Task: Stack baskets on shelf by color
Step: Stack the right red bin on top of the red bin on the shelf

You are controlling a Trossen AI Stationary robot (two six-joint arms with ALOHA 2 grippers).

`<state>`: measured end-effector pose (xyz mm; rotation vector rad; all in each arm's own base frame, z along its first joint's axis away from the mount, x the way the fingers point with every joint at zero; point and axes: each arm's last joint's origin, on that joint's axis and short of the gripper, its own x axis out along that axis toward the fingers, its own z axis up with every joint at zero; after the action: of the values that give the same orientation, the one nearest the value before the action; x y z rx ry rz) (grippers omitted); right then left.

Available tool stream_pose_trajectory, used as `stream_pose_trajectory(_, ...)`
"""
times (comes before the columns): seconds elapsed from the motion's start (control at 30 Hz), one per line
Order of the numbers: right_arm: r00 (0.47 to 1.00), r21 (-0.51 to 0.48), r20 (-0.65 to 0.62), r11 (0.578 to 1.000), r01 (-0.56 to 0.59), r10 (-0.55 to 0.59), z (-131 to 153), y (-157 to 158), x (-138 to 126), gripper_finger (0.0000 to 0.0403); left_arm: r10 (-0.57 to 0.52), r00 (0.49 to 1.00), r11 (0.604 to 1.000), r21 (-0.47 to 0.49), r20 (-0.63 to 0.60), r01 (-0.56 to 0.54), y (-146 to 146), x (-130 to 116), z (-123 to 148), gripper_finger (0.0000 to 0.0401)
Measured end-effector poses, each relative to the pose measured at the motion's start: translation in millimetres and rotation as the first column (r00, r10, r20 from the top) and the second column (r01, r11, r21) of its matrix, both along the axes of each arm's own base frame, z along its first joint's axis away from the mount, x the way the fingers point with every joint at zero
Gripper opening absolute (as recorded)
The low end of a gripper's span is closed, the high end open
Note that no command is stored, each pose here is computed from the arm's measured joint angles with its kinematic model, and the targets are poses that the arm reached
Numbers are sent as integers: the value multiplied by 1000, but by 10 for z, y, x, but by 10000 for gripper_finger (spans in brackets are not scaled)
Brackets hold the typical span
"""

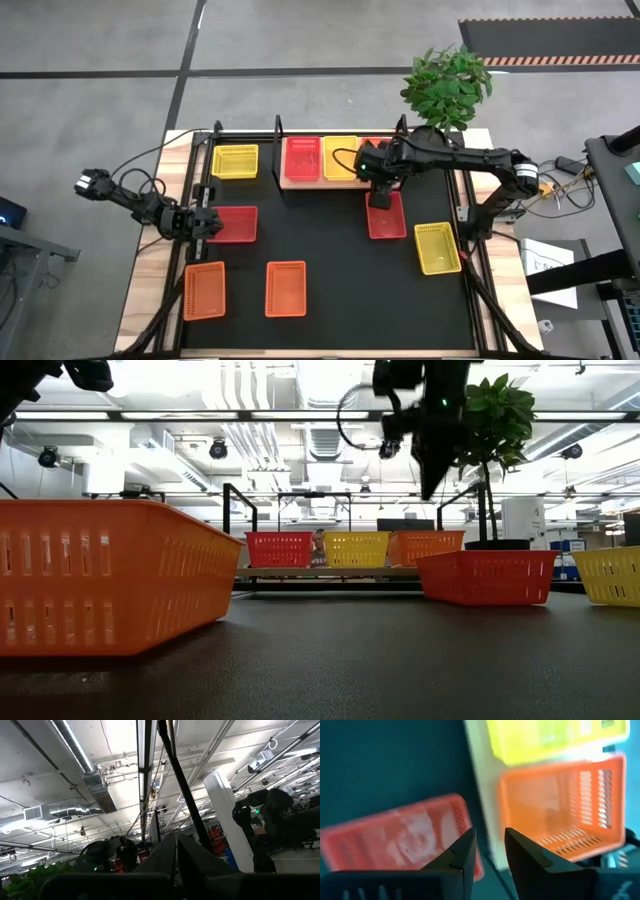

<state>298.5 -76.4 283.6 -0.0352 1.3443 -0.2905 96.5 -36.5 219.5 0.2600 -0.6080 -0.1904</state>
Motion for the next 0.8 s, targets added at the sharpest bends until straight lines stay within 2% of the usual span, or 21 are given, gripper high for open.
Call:
stream_pose_trajectory(0.13,998,7,50,1000,-27,27,70,243,84,79,0,1000,1000,0,0,0,0,0,1,2)
stream_pose_trajectory(0.33,988,15,86,991,-134,132,71,679,156,68,0,1000,1000,0,0,0,0,0,1,2)
stream_pose_trajectory(0.63,965,31,94,968,-250,246,34,1192,129,117,-1,1000,1000,-1,-1,1,0,0,0,2)
stream_pose_trajectory(0.8,961,112,41,955,-275,272,-160,1377,38,143,-1,1000,1000,-2,0,1,0,0,1,2)
